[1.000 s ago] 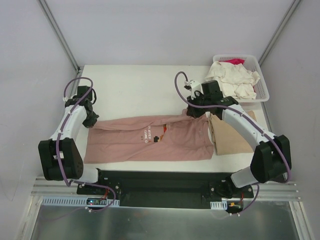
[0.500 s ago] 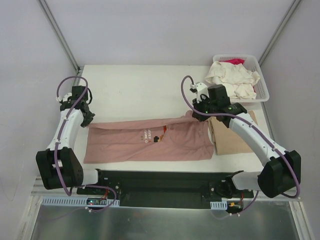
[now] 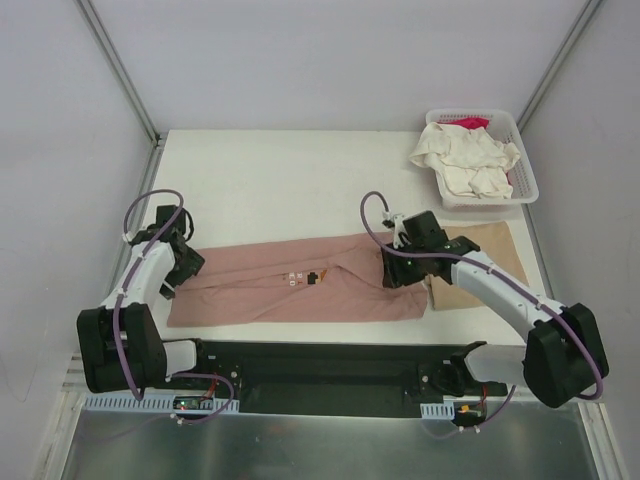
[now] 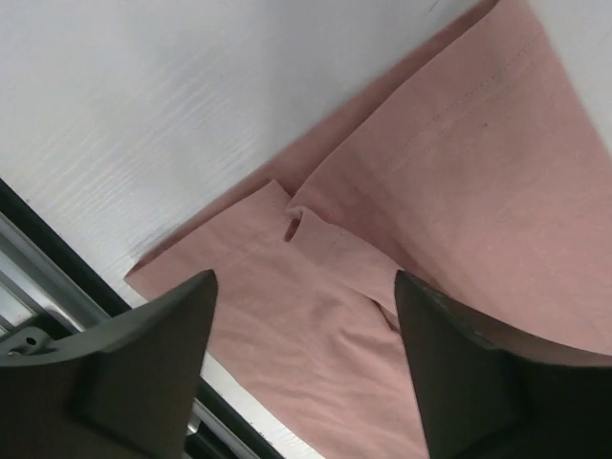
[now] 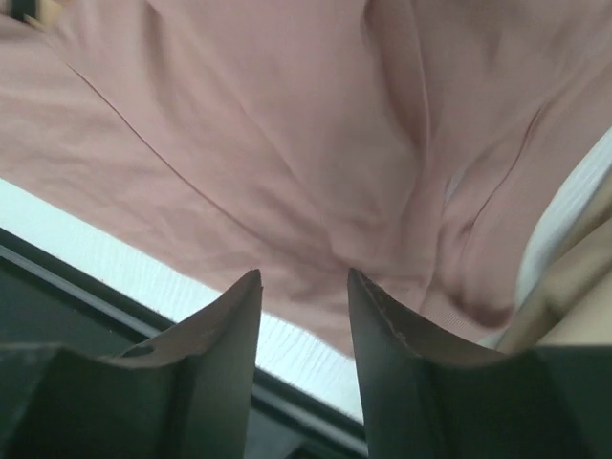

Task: Fold and stack the t-shirts
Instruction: Fold the other side of the tshirt into a rectangle

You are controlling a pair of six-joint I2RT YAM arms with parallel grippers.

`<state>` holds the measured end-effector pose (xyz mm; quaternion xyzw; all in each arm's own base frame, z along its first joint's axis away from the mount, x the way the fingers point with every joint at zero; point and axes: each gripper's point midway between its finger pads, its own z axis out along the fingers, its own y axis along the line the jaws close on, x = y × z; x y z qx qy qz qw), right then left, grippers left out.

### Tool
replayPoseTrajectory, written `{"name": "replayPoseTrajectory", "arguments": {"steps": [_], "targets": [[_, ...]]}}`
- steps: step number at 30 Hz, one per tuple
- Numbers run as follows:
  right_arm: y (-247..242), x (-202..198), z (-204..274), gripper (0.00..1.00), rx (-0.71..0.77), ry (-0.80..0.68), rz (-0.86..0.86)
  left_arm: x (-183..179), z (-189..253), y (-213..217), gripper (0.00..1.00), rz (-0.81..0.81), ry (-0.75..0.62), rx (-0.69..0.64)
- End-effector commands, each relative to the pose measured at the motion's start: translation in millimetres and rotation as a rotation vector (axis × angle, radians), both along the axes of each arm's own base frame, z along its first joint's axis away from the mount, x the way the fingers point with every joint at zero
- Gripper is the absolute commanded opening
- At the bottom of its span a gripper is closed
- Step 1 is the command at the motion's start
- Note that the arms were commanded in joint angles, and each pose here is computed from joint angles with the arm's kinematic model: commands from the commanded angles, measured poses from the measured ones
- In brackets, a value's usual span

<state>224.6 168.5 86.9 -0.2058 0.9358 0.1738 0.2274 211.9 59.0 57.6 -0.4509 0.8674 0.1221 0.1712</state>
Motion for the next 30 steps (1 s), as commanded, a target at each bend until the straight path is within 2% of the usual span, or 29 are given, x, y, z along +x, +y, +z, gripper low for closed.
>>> {"name": "replayPoseTrajectory", "arguments": {"steps": [1, 2, 3, 4, 5, 6, 9, 12, 17, 21, 25, 27, 28, 30], "targets": [[-20.9, -38.9, -18.1, 0.50, -0.073, 0.126, -0.137, -0.2, 17.4, -0.1, 0.81, 0.045, -0.083, -0.004], [-22.7, -37.3, -12.8, 0.60, -0.079, 0.109, -0.142, 4.8, 27.4, -1.2, 0.90, 0.039, -0.127, -0.009], [-26.5, -33.9, -7.2, 0.66, -0.092, 0.085, -0.156, 7.3, 32.9, -3.0, 0.99, 0.034, -0.150, -0.018], [-28.4, -32.0, 2.2, 0.83, -0.090, 0.058, -0.161, 10.8, 40.7, -8.3, 0.99, 0.020, -0.189, -0.042], [-25.6, -23.0, 17.6, 0.94, -0.074, 0.013, -0.157, 15.0, 48.2, -10.9, 0.99, 0.008, -0.220, -0.054], [-23.9, -19.2, 25.5, 1.00, -0.064, -0.013, -0.151, 17.1, 52.3, -14.8, 0.99, -0.007, -0.236, -0.073], [-10.4, 4.4, 52.2, 0.97, -0.028, -0.081, -0.129, 25.7, 63.4, -30.2, 0.99, -0.059, -0.289, -0.146], [6.8, 28.8, 56.7, 0.97, -0.019, -0.083, -0.104, 31.0, 58.0, -46.2, 0.99, -0.132, -0.296, -0.200], [25.6, 63.2, 38.7, 0.97, -0.045, -0.008, -0.123, 24.7, 29.9, -54.2, 0.99, -0.198, -0.201, -0.225], [42.4, 82.4, 14.7, 0.89, -0.064, 0.064, -0.086, 19.9, 15.1, -55.1, 0.99, -0.185, -0.178, -0.230], [50.8, 102.1, -2.8, 0.67, -0.096, 0.084, -0.077, 17.9, 7.6, -55.9, 0.99, -0.190, -0.174, -0.227], [50.7, 113.7, -11.3, 0.66, -0.133, 0.076, -0.084, 16.0, 5.1, -55.5, 0.99, -0.188, -0.170, -0.225], [50.4, 117.9, -13.3, 0.60, -0.141, 0.071, -0.087, 15.0, 4.7, -54.8, 0.99, -0.187, -0.173, -0.220], [51.1, 122.9, -21.7, 0.56, -0.159, 0.079, -0.087, 14.5, 4.9, -54.4, 0.99, -0.184, -0.178, -0.217]]}}
